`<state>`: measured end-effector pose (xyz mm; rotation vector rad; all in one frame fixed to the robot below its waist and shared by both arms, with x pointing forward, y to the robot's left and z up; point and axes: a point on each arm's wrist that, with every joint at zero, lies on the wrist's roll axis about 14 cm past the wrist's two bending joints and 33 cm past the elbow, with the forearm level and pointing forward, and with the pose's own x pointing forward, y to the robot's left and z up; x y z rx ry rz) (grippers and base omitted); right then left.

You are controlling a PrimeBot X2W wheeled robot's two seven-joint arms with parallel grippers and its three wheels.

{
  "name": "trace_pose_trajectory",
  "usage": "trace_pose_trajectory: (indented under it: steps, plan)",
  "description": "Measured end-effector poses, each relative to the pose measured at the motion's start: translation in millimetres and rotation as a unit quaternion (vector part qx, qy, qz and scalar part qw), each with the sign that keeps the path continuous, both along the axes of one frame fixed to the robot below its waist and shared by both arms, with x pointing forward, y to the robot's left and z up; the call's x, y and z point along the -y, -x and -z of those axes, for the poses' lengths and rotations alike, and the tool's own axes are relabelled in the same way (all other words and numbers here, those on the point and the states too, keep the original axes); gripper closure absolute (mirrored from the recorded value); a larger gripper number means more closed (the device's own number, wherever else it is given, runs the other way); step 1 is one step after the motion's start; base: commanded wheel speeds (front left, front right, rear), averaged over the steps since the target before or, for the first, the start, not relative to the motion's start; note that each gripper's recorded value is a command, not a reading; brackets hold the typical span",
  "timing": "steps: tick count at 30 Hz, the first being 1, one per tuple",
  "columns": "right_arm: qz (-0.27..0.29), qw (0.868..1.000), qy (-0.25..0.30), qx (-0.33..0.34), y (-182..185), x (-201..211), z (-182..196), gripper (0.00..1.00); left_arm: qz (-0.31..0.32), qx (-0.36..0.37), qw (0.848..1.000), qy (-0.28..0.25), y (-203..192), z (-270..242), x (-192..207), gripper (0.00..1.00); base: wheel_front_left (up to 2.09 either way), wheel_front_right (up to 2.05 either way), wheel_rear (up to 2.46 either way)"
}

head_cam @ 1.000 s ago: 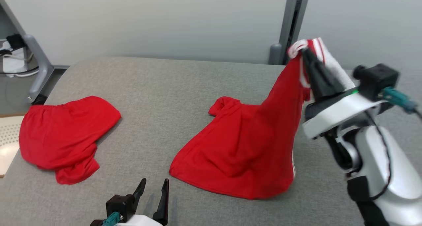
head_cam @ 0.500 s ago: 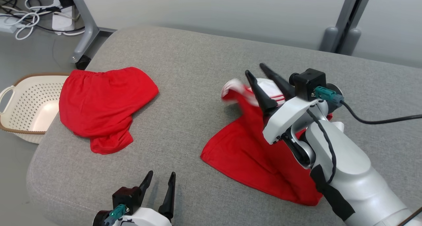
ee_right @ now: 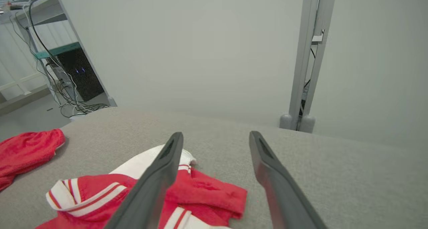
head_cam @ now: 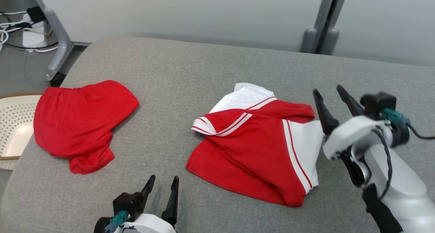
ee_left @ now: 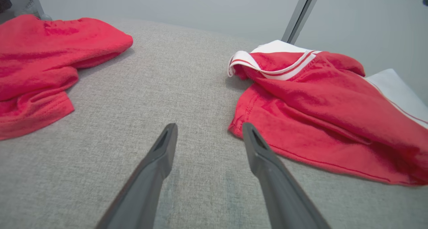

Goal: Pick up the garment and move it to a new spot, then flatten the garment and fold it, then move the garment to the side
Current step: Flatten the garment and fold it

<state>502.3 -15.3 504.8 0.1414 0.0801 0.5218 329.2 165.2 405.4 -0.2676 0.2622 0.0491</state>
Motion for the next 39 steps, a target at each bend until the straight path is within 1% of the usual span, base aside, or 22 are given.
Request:
trace_pose_trajectory:
  steps: [2,5,13,18,19,20,22,23,24,26,28,33,36,39]
  plan:
    - [0.018,1.000,0.011,-0.023,7,18,20,0.00,0.007,0.001,1.000,0.001,-2,0,4,0.00,0.00,0.00,0.00]
    - [0.031,0.998,0.016,-0.052,16,30,43,0.00,0.012,0.001,1.000,0.002,-4,0,7,0.00,0.00,0.00,0.00]
    - [0.028,0.994,0.015,-0.103,32,25,77,0.00,0.018,-0.004,1.000,0.002,-7,3,10,0.00,0.00,0.00,0.00]
    - [0.022,0.992,0.016,-0.123,33,21,90,0.00,0.011,-0.012,1.000,0.002,-5,7,6,0.00,0.00,0.00,0.00]
    - [0.022,0.992,0.016,-0.126,33,20,92,0.13,0.010,-0.013,1.000,0.002,-5,8,5,0.00,0.00,0.00,0.00]
    - [0.021,0.991,0.015,-0.129,32,19,93,0.16,0.009,-0.014,1.000,0.001,-5,8,4,0.00,0.00,0.00,0.00]
    - [0.019,0.991,0.015,-0.130,30,17,93,0.28,0.007,-0.014,1.000,0.001,-5,8,3,0.00,0.00,0.00,0.00]
    - [0.017,0.991,0.016,-0.130,29,16,93,0.35,0.006,-0.014,1.000,0.000,-6,8,2,0.00,0.00,0.00,0.00]
    - [0.016,0.991,0.018,-0.131,29,15,94,0.51,0.005,-0.014,1.000,0.000,-6,8,2,0.00,0.00,0.00,0.00]
    - [0.015,0.991,0.019,-0.134,27,14,96,0.62,0.004,-0.014,1.000,0.000,-6,8,1,0.00,0.00,0.00,0.00]
    - [0.015,0.991,0.019,-0.134,26,14,96,0.99,0.002,-0.014,1.000,0.001,-7,8,0,0.00,0.00,0.00,0.00]
    - [0.029,0.991,0.016,-0.128,19,23,92,1.00,0.001,-0.014,1.000,0.002,-9,8,0,0.00,0.00,0.00,0.00]
    - [0.062,0.992,-0.008,-0.110,7,41,75,1.00,0.006,-0.013,1.000,0.002,-11,8,3,0.00,0.00,0.00,0.00]
    - [0.104,0.990,-0.020,-0.095,1,71,63,1.00,0.019,-0.010,1.000,0.002,-14,7,10,0.00,0.00,0.00,0.00]
